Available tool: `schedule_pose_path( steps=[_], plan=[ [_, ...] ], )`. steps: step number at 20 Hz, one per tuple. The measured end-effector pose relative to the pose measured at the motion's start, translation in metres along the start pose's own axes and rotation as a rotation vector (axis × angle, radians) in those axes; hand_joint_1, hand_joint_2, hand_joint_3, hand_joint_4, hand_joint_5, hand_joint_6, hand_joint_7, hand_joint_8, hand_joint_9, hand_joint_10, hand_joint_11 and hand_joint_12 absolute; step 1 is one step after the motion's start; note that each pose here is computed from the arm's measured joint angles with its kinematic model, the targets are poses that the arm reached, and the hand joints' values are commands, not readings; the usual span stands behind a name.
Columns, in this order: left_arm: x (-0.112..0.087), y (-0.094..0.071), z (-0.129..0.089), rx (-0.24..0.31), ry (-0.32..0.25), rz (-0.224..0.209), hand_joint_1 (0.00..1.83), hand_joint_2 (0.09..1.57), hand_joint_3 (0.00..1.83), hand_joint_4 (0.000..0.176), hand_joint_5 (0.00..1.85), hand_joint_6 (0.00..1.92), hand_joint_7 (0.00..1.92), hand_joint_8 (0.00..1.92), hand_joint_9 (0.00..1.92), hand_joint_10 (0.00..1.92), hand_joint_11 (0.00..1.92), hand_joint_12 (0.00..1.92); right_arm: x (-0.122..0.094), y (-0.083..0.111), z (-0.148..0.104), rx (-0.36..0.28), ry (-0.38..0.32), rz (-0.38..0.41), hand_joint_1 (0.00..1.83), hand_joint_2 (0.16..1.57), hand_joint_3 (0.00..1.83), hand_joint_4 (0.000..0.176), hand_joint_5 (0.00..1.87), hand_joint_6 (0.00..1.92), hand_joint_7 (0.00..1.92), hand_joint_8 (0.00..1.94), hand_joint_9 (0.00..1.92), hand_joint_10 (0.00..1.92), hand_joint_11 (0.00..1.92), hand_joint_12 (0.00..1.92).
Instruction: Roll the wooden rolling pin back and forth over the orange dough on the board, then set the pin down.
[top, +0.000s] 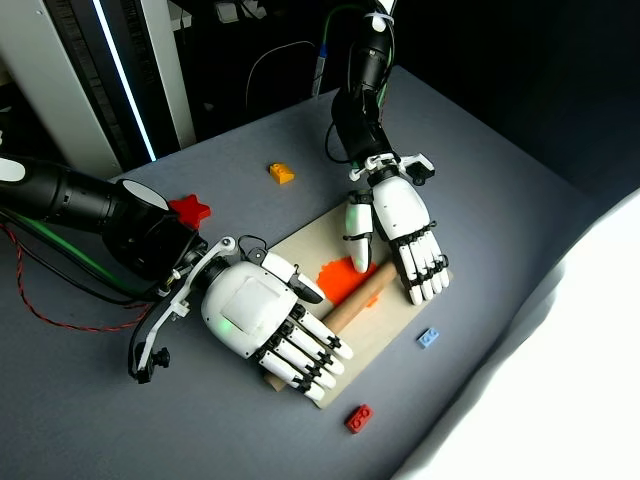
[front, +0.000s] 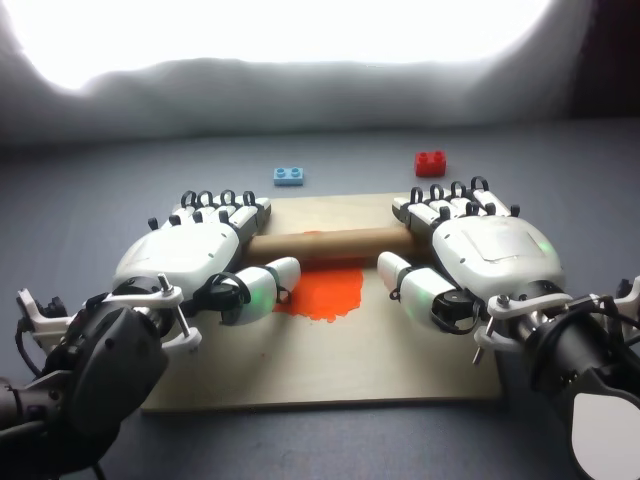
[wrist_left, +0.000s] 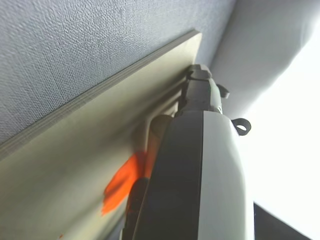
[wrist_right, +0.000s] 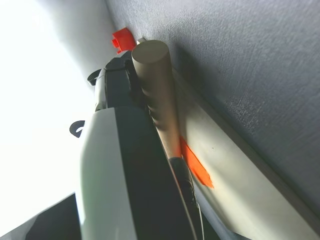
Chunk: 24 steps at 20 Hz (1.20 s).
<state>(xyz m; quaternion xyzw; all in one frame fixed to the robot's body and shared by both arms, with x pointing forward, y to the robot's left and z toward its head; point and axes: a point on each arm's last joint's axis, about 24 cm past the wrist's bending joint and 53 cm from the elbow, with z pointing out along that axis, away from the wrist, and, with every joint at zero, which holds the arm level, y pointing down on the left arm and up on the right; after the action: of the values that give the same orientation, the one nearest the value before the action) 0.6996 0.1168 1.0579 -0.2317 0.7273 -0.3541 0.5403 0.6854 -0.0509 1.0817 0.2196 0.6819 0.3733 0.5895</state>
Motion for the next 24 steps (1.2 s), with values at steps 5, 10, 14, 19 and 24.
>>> schedule_pose_path(
  steps=[5,10,14,19,24],
  plan=[
    [0.004,0.0,-0.007,0.002,0.0,0.001,0.0,1.42,0.0,0.0,0.1,0.01,0.13,0.0,0.12,0.01,0.0,0.14,0.004,0.003,-0.005,-0.001,0.018,0.008,0.0,1.53,0.0,0.0,0.28,0.0,0.27,0.0,0.23,0.0,0.0,0.48],
    [0.005,0.0,-0.012,0.001,0.008,0.004,0.0,1.42,0.0,0.0,0.11,0.0,0.14,0.0,0.13,0.0,0.0,0.18,0.004,0.005,-0.008,-0.001,0.026,0.009,0.0,1.53,0.0,0.0,0.26,0.0,0.26,0.0,0.22,0.0,0.0,0.45],
    [0.006,0.001,-0.017,-0.002,0.017,0.006,0.0,1.42,0.0,0.0,0.13,0.0,0.16,0.0,0.15,0.0,0.0,0.18,0.005,0.006,-0.012,0.002,0.039,0.014,0.0,1.53,0.0,0.0,0.28,0.0,0.28,0.0,0.24,0.01,0.0,0.51],
    [0.007,0.0,-0.019,-0.002,0.02,0.001,0.0,1.42,0.0,0.0,0.13,0.0,0.17,0.0,0.15,0.01,0.0,0.21,0.006,0.005,-0.014,0.0,0.046,0.005,0.0,1.53,0.0,0.0,0.27,0.0,0.28,0.0,0.23,0.0,0.0,0.48],
    [0.007,-0.001,-0.023,-0.005,0.03,0.002,0.0,1.42,0.0,0.0,0.12,0.0,0.15,0.0,0.13,0.0,0.0,0.17,0.003,0.003,-0.017,0.003,0.038,-0.008,0.0,1.53,0.0,0.0,0.28,0.0,0.29,0.0,0.24,0.0,0.0,0.51]
  ],
)
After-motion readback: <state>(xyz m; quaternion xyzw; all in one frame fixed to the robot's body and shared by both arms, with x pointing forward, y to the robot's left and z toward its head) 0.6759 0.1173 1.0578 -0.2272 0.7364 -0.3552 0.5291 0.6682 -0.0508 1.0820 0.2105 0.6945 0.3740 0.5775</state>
